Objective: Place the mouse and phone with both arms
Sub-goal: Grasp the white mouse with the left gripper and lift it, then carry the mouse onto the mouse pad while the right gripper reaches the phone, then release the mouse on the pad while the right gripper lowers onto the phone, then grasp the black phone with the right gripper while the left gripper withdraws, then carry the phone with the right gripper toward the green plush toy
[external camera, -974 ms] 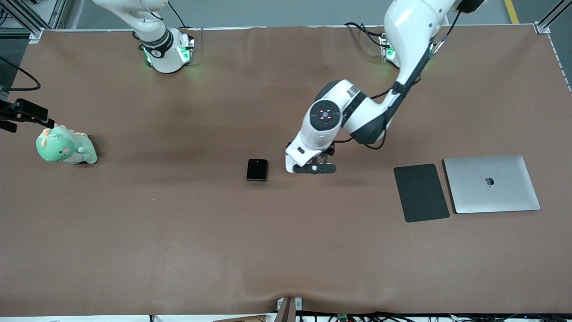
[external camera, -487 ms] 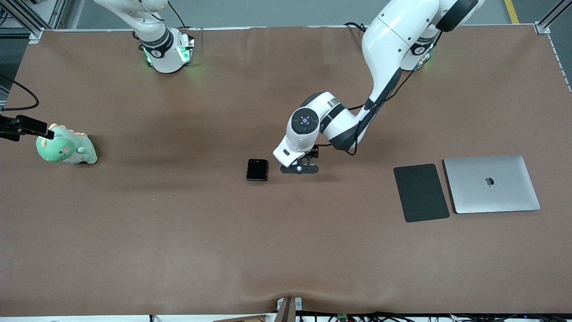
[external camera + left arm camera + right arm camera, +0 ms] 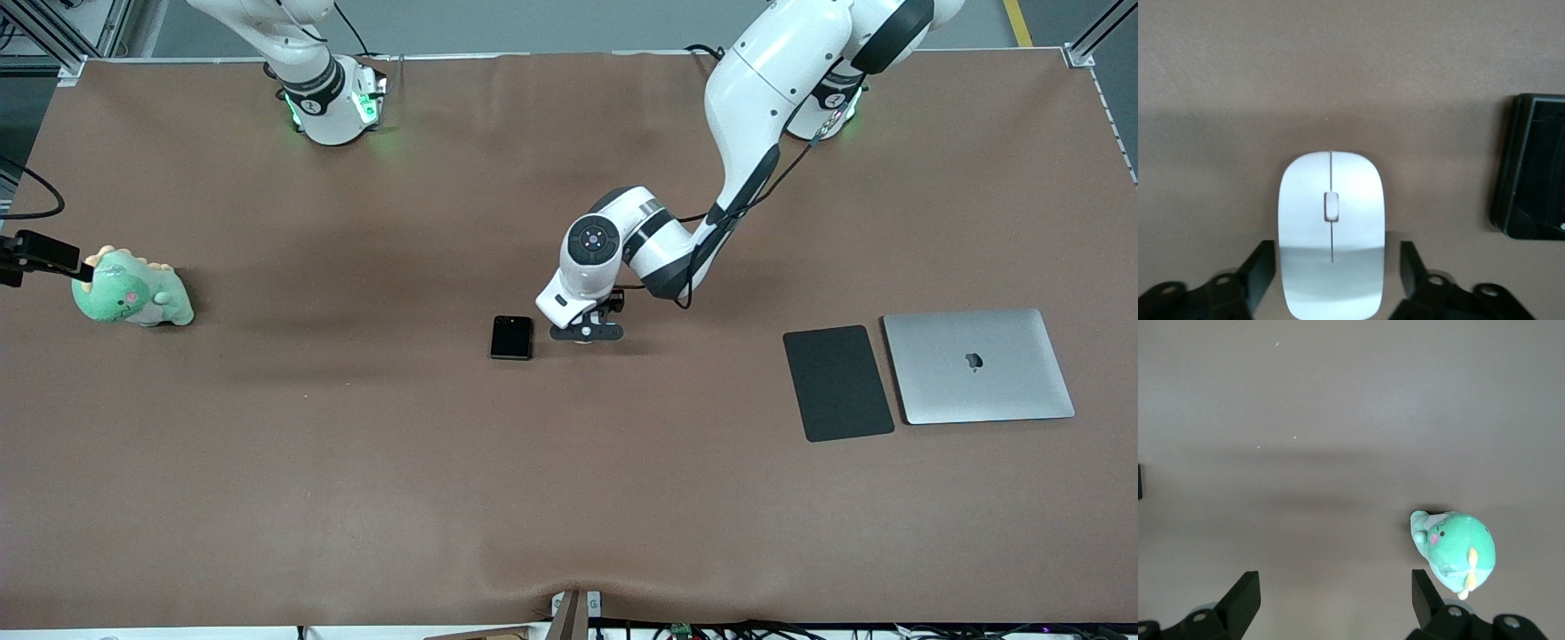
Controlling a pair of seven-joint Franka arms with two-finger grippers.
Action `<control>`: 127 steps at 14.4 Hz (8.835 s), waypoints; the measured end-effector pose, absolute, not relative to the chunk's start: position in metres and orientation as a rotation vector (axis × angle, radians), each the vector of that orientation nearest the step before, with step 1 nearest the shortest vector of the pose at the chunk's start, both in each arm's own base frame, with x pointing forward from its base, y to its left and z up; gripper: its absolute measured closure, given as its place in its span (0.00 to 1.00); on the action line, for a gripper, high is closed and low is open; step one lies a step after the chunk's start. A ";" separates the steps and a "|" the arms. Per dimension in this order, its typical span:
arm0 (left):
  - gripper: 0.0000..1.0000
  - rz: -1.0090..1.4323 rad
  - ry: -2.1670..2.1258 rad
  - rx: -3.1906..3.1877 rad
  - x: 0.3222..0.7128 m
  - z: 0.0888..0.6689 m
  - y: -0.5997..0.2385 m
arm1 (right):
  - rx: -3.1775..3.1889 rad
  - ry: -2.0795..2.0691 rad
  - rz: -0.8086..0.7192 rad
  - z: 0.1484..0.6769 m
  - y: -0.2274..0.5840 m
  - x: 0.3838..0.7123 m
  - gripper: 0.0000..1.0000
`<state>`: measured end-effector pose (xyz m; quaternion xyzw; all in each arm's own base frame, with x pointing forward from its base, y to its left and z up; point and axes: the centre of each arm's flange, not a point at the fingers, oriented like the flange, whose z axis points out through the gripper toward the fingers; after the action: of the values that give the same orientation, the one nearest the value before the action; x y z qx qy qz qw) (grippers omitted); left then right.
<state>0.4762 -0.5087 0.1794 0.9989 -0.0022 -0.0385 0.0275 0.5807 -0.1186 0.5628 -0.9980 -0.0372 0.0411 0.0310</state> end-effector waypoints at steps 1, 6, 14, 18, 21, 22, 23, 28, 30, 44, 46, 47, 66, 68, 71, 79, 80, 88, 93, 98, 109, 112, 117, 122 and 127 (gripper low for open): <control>0.36 -0.116 -0.003 3.086 0.477 0.179 -0.509 | -3.068 -0.135 0.135 0.558 -0.114 0.584 0.00; 0.39 -0.103 0.008 3.087 0.482 0.181 -0.505 | -3.040 -0.163 0.237 0.516 -0.108 0.599 0.00; 0.39 -0.039 0.046 3.158 0.564 0.295 -0.413 | -2.981 -0.149 0.282 0.513 -0.057 0.604 0.00; 0.39 0.013 0.052 3.164 0.628 0.345 -0.297 | -2.981 -0.032 0.317 0.513 0.002 0.606 0.00; 0.39 0.006 0.081 3.166 0.665 0.346 -0.191 | -2.943 -0.018 0.326 0.511 0.037 0.605 0.00; 0.39 -0.011 0.087 3.168 0.671 0.341 -0.163 | -2.929 -0.025 0.322 0.508 0.044 0.605 0.00; 0.39 -0.035 0.098 3.170 0.674 0.334 -0.138 | -2.922 -0.037 0.315 0.504 0.052 0.607 0.00; 0.39 -0.068 0.104 3.243 0.674 0.275 -0.073 | -2.935 -0.046 0.313 0.486 0.108 0.607 0.00; 0.39 -0.044 0.106 3.235 0.669 0.250 -0.061 | -2.945 -0.044 0.301 0.480 0.140 0.606 0.00; 0.39 -0.061 0.078 3.199 0.635 0.189 -0.052 | -3.001 0.043 0.249 0.368 0.316 0.591 0.00; 0.39 -0.068 0.074 3.198 0.632 0.187 -0.053 | -3.012 0.070 0.252 0.346 0.337 0.585 0.00; 0.39 -0.067 0.074 3.198 0.632 0.187 -0.053 | -3.017 0.073 0.254 0.336 0.346 0.582 0.00; 0.00 0.109 0.145 3.311 0.659 0.448 -0.044 | -3.104 0.158 0.154 0.189 0.393 0.548 0.00; 0.00 0.072 0.135 3.291 0.652 0.485 -0.044 | -3.104 0.177 0.155 0.187 0.393 0.548 0.00; 0.00 0.068 0.098 3.277 0.635 0.536 -0.034 | -3.106 0.217 0.160 0.184 0.395 0.546 0.00; 0.00 0.133 0.024 3.228 0.581 0.629 -0.034 | -3.103 0.246 0.148 0.179 0.404 0.539 0.00; 0.00 0.133 0.024 3.229 0.578 0.631 -0.035 | -3.103 0.247 0.148 0.178 0.405 0.539 0.04; 0.00 0.129 -0.007 3.201 0.561 0.648 -0.051 | -3.099 0.255 0.136 0.182 0.408 0.540 0.20; 0.00 0.117 -0.024 3.204 0.556 0.649 -0.057 | -3.102 0.335 0.156 0.213 0.406 0.556 0.20; 0.00 0.097 -0.022 3.205 0.557 0.643 -0.056 | -3.080 0.499 0.174 0.246 0.341 0.596 0.20; 0.00 0.133 0.000 3.202 0.559 0.646 -0.048 | -3.068 0.427 0.179 0.254 0.182 0.621 0.20; 0.00 0.138 0.000 3.202 0.560 0.646 -0.048 | -3.071 0.289 0.141 0.242 0.113 0.600 0.20; 0.00 0.139 0.013 3.202 0.560 0.647 -0.044 | -3.076 0.144 0.156 0.205 0.016 0.565 0.20; 0.00 0.139 0.015 3.202 0.560 0.647 -0.043 | -3.057 0.096 0.197 0.193 -0.059 0.543 0.20; 0.00 0.137 0.015 3.202 0.560 0.646 -0.043 | -3.049 0.093 0.221 0.179 -0.086 0.523 0.20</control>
<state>0.5601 -0.0428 0.6463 0.9986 0.0047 0.0429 -0.0318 0.5234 -0.0856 0.1790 -0.9961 0.0305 0.0721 0.0418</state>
